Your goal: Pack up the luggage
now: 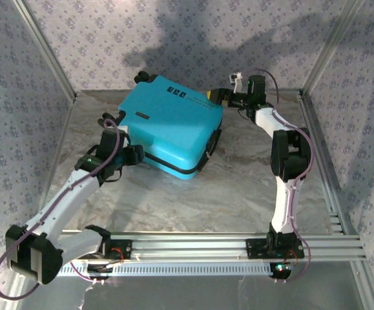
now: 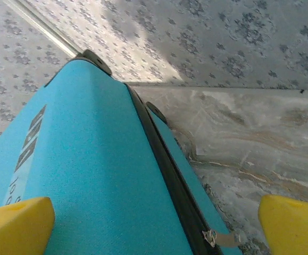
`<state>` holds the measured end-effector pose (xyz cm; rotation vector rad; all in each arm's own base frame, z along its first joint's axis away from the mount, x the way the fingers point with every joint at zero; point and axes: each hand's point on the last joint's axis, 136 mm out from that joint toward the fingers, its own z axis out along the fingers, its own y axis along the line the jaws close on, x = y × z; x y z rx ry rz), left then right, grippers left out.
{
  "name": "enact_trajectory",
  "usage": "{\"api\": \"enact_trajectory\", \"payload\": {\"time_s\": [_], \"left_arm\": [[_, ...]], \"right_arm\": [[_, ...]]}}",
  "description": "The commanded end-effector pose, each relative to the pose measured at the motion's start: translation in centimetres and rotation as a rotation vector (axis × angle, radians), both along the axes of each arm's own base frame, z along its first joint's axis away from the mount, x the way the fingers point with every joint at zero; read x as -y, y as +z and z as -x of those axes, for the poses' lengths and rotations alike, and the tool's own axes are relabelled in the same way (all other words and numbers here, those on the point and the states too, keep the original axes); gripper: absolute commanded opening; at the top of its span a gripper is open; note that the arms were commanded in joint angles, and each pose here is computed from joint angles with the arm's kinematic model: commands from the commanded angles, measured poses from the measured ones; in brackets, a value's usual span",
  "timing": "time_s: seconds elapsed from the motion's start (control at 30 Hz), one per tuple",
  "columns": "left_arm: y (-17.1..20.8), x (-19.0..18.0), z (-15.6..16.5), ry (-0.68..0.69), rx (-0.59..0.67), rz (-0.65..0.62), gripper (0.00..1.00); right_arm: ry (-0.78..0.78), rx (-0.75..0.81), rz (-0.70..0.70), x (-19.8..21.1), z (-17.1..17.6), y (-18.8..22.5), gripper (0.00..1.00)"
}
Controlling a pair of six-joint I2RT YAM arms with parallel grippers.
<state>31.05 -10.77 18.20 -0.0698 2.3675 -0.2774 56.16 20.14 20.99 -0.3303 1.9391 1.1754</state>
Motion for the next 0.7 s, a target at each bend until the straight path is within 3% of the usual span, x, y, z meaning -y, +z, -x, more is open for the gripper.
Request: {"api": "enact_trajectory", "payload": {"time_s": [0.0, 0.2, 0.47, 0.67], "left_arm": [[0.6, 1.4, -2.2, -0.044, 0.048, 0.11, 0.61], [0.1, 1.7, -5.2, -0.056, 0.048, 0.116, 0.62], [-0.3, 2.5, -8.0, -0.075, 0.044, 0.121, 0.62], [0.1, 2.7, -8.8, -0.068, 0.028, 0.118, 0.61]], "right_arm": [[0.16, 0.015, -0.08, -2.6, 2.5, 0.7, 1.0], [0.196, 0.033, -0.118, -2.4, 6.8, 0.0, 0.97], [0.143, -0.006, -0.055, -1.7, 13.9, -2.8, 0.94], [-0.163, -0.058, 0.171, 2.9, 13.1, -3.8, 0.93]]}}
